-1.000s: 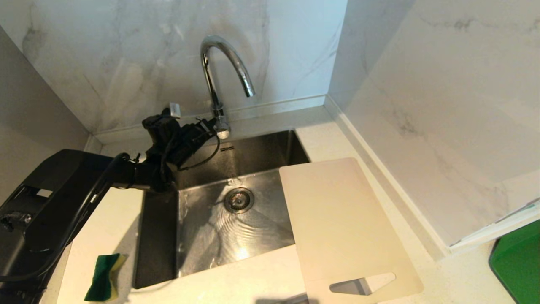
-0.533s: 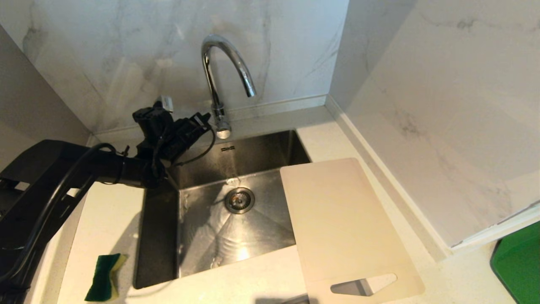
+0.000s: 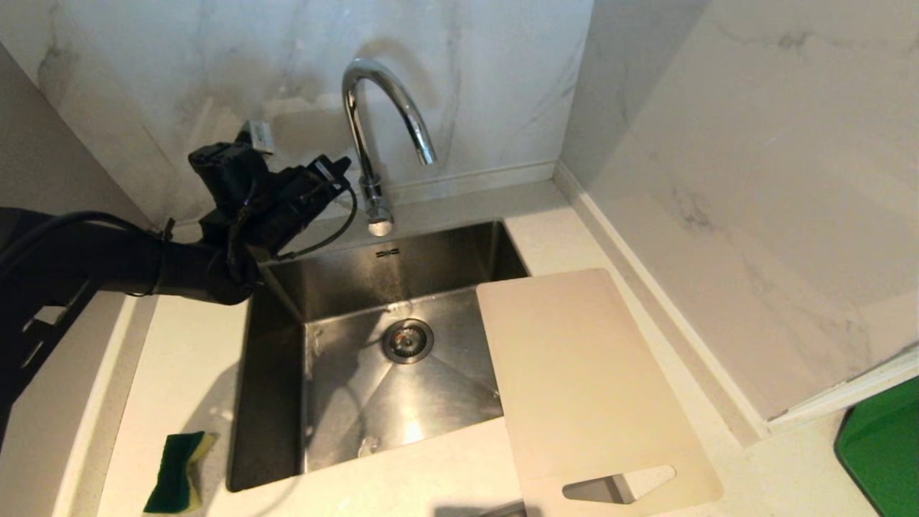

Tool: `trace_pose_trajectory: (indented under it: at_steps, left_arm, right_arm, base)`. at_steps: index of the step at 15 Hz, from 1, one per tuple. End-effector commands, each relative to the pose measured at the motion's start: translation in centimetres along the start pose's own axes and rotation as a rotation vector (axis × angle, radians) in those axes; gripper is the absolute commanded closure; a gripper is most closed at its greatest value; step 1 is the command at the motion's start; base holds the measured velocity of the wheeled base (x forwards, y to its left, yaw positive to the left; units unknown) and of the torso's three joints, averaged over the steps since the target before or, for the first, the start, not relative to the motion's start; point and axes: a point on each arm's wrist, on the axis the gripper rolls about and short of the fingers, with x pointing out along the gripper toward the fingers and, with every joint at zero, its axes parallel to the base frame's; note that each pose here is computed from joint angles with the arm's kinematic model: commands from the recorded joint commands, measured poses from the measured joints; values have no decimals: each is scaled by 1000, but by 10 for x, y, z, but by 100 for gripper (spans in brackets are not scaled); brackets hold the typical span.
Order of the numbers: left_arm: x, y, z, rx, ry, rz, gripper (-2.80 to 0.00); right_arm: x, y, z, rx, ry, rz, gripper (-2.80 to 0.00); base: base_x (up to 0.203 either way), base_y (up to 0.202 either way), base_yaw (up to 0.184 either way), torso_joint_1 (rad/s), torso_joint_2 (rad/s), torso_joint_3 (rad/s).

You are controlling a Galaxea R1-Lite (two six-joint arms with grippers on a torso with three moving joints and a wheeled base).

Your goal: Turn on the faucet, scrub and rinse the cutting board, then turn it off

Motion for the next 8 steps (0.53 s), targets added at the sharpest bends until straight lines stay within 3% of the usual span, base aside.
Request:
trace_pose_trajectory:
  at_steps: [1, 2, 3, 6, 7, 8]
  left_arm:
    - [-10, -15, 25, 91, -32, 9, 0]
    - [-12, -13, 28, 180, -41, 55, 0]
    - [-15, -13, 38, 233, -70, 98, 0]
    - [-29, -17, 67, 251, -73, 141, 0]
    - [-36, -15, 79, 270, -68, 167, 0]
    - [-43, -14, 93, 328, -79, 191, 0]
  right_arm:
    - [0, 0, 0, -1, 0, 1, 0]
    - [0, 0, 0, -1, 1, 1, 0]
    - [0, 0, 0, -1, 0, 1, 0]
    - [0, 0, 0, -1, 1, 1, 0]
    - [0, 0, 0, -1, 2, 1, 0]
    - [0, 0, 0, -1, 0, 1, 0]
  base:
    - [0, 0, 0, 0, 0, 0]
    - [0, 0, 0, 0, 0, 0]
    - [0, 0, 0, 0, 0, 0]
    - [0, 0, 0, 0, 0, 0]
    - [0, 0, 0, 0, 0, 0]
    - [0, 0, 0, 0, 0, 0]
